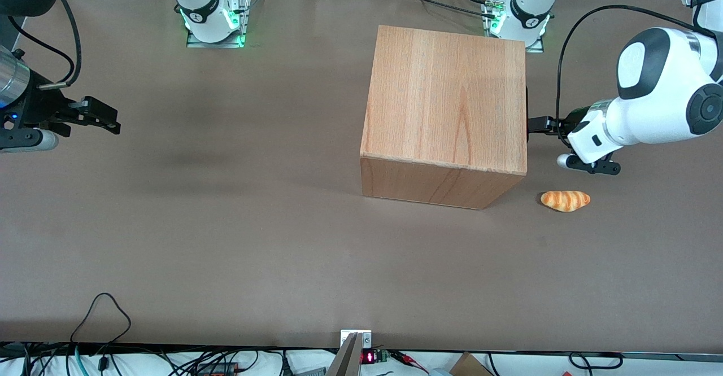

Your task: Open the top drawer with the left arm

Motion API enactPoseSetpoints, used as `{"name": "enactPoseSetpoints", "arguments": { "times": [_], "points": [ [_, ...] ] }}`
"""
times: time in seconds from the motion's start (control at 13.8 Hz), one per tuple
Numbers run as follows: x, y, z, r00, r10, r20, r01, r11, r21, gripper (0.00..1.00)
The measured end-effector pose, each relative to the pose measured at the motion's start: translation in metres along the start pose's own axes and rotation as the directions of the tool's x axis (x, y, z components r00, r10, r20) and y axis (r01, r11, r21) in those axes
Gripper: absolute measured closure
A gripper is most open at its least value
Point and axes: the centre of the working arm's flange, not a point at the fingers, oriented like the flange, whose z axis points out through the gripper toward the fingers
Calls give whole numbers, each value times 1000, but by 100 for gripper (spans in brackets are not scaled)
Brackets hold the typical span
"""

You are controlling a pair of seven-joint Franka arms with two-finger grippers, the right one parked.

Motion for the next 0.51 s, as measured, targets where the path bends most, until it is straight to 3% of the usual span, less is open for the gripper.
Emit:
{"name": "enactPoseSetpoints", "arguments": {
  "times": [0.51],
  "points": [
    [3, -2, 10, 1000, 20, 19, -20, 1000, -2, 0]
  ]
}}
